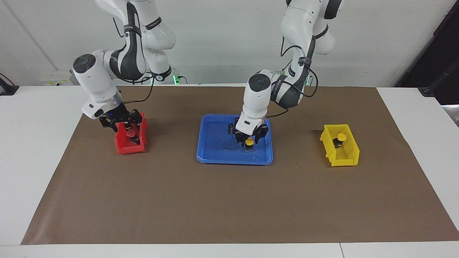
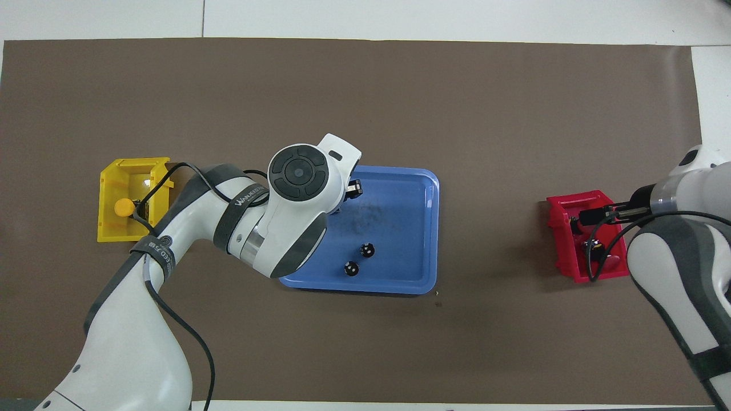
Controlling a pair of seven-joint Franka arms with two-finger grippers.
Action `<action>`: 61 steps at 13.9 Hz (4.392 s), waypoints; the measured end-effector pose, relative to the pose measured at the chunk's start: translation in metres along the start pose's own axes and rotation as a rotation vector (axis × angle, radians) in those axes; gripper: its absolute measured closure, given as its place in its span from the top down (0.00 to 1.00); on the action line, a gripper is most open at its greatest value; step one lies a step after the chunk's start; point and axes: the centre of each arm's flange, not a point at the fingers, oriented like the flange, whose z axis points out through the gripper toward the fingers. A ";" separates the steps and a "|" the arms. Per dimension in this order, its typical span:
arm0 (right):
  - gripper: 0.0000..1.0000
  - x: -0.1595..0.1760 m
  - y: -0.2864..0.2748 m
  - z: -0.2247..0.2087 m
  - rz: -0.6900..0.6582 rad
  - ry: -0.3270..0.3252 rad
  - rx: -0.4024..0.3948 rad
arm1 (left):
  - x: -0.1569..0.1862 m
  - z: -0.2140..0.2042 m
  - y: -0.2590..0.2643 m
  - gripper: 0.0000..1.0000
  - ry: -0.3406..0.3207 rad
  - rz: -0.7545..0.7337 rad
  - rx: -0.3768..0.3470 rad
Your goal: Sort red and yellow buttons by color
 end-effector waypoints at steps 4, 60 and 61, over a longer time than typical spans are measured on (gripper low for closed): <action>1.00 0.007 0.000 -0.084 0.026 -0.015 0.007 | 0.009 -0.031 0.001 0.41 -0.038 -0.022 0.044; 1.00 0.021 0.028 -0.149 0.181 -0.112 -0.040 | 0.118 -0.195 -0.377 1.00 -0.023 0.250 0.002; 1.00 0.021 0.028 -0.149 0.181 -0.112 -0.040 | 0.113 -0.213 -0.375 1.00 -0.027 0.259 0.001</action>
